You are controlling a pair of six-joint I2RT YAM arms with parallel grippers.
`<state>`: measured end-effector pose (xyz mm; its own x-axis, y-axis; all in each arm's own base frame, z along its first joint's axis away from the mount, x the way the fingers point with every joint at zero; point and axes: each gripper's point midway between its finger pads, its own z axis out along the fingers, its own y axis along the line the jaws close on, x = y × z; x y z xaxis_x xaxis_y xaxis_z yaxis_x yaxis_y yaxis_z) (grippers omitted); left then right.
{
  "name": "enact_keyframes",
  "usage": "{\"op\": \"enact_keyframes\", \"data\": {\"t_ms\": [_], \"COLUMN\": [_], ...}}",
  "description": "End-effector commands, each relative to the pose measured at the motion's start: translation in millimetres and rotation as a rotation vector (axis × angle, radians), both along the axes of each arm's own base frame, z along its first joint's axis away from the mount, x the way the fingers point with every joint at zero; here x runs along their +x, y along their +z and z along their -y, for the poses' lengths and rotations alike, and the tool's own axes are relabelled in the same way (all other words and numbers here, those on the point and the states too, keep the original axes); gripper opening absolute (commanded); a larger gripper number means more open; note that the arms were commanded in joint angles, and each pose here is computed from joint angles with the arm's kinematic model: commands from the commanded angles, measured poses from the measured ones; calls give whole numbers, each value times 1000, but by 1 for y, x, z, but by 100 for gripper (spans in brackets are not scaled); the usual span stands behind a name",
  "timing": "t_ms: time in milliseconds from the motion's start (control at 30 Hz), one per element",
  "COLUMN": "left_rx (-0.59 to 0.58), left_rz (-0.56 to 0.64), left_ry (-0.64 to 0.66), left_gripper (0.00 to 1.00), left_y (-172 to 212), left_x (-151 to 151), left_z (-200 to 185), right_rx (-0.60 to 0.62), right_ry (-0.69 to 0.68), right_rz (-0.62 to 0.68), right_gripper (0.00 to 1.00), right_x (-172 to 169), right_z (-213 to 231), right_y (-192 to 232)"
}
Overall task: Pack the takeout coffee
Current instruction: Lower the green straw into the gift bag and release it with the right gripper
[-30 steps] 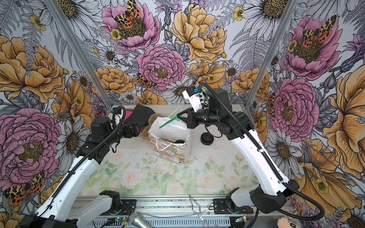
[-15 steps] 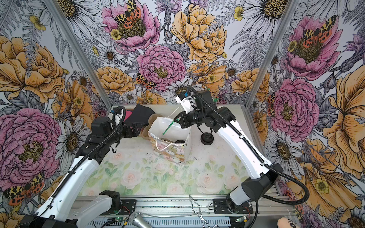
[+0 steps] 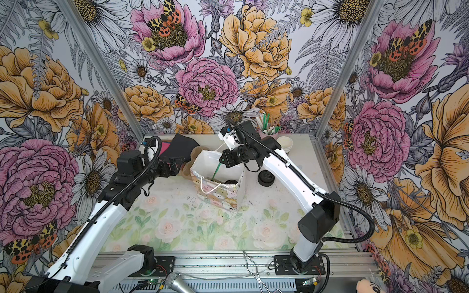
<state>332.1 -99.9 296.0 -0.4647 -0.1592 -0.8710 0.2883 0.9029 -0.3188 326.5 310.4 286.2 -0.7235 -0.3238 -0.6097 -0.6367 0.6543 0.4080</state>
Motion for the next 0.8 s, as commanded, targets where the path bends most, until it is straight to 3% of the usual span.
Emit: {"op": "enact_keyframes", "data": {"t_ms": [0, 267, 467, 633, 767], "left_rx": [4, -53, -288, -475, -565], "left_rz": [19, 8, -72, -141, -244], "left_ry": [32, 145, 445, 540, 606], "left_gripper": [99, 99, 99, 99, 98], "left_y": [1, -1, -14, -37, -69], "left_x": [2, 11, 34, 58, 78], "left_z": [-8, -21, -56, -67, -70], "right_rx": [-2, 12, -5, 8, 4], "right_ry": [8, -11, -72, -131, -192], "right_rz": [33, 136, 262, 365, 413], "right_gripper": [23, 42, 48, 70, 72], "right_x": [5, 5, 3, 4, 8], "right_z": [-6, 2, 23, 40, 56], "right_y": [6, 38, 67, 80, 79]}}
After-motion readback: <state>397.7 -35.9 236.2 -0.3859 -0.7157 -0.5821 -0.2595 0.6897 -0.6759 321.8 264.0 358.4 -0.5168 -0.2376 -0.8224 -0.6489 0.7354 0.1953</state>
